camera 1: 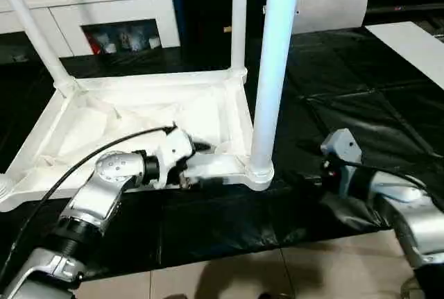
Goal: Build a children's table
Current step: Rotate table base, then rotate leg to tighten
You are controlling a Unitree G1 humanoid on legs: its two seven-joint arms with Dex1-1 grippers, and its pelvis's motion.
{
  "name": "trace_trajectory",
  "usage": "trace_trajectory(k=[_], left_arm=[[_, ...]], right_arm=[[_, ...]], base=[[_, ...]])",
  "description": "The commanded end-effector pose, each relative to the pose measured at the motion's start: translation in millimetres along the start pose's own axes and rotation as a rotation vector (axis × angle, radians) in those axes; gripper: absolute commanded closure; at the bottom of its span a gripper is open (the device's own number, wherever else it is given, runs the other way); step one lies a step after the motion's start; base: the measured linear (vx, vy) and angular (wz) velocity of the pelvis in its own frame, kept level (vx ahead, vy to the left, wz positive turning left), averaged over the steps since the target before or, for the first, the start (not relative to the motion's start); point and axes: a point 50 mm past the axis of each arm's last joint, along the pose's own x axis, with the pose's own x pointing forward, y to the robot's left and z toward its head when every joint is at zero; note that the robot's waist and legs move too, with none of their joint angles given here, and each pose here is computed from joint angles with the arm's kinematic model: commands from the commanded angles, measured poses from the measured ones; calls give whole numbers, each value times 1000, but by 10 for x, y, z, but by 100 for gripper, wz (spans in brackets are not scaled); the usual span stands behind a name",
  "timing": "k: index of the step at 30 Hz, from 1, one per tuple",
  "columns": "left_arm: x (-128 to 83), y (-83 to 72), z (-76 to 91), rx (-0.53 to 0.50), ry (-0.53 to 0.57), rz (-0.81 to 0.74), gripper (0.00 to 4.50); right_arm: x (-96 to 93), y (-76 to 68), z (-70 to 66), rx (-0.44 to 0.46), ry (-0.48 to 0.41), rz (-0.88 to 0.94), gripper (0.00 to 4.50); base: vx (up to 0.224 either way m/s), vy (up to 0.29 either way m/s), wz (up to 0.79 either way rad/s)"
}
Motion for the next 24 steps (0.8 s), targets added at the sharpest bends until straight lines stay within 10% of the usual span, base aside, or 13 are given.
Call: trace_trajectory(k=[1,24], left_arm=[[20,30,40,26,11,-13,57],[352,85,112,31,62,-200,267]], right_arm=[[0,55,33,-14,8,46,0],[-142,135,-29,-12,79,115,0]], base=[[0,0,0],[0,0,0]])
